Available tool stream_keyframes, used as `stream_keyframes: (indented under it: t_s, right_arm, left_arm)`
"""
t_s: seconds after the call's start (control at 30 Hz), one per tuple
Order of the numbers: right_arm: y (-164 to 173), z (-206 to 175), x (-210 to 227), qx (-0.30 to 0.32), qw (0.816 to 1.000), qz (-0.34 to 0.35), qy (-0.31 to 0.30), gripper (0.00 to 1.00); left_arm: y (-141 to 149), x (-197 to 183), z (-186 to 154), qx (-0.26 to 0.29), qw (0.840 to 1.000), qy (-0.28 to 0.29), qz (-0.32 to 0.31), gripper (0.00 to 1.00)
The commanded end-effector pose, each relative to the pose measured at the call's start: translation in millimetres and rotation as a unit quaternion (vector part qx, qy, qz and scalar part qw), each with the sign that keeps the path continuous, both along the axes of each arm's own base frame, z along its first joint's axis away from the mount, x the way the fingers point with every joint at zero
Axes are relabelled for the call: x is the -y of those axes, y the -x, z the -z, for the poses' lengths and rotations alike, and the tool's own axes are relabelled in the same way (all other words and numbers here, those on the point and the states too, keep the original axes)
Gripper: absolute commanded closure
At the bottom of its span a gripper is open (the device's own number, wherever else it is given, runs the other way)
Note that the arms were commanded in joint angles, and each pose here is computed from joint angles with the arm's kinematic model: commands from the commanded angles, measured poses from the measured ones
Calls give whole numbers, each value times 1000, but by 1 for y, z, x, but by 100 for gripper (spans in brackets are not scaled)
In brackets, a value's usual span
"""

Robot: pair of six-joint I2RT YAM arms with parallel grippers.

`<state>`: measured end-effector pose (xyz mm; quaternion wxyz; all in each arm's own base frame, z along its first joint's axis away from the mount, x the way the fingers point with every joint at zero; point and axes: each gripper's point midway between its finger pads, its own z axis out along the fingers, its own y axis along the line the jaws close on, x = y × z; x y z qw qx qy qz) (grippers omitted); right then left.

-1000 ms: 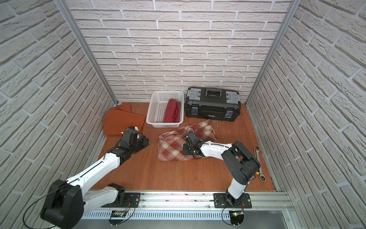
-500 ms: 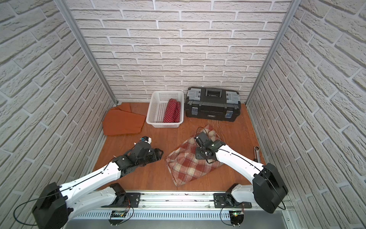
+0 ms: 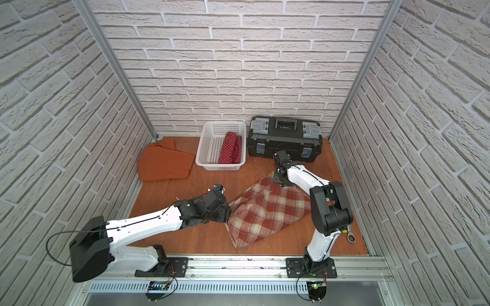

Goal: Roll up the skirts
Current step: Fold the skirt at the center of the board.

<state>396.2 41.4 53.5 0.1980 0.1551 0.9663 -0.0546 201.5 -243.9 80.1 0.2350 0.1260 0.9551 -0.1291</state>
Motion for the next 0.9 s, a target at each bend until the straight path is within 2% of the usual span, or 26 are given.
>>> stream_keyframes:
  t_s: [0.0,0.1,0.13,0.2,0.27,0.33,0.43,0.6,0.87]
  right_arm:
    - [-23,3,5,18,1000,6,-10,45]
    - [-29,11,6,14,1000,15,-18,48]
    - [-30,13,4,14,1000,13,-22,53]
    - [-29,16,5,11,1000,15,-22,65]
    - [-27,15,6,11,1000,16,-22,81]
    - [-24,14,6,17,999,17,-24,92]
    - [-21,8,8,24,999,17,-21,98]
    - [-15,-14,11,51,998,26,-24,98]
    - [1,-47,11,94,994,28,-39,98]
  left_arm:
    - [0,0,9,2,999,-43,32,30]
    - [3,8,20,-14,998,-44,46,38]
    - [3,10,23,-17,998,-47,49,43]
    - [3,12,27,-21,997,-52,55,54]
    - [2,14,28,-20,997,-50,56,70]
    - [2,14,27,-18,997,-46,54,85]
    - [1,15,26,-14,998,-44,53,100]
    - [1,10,22,-13,998,-47,44,100]
    - [3,3,3,7,1000,-11,23,100]
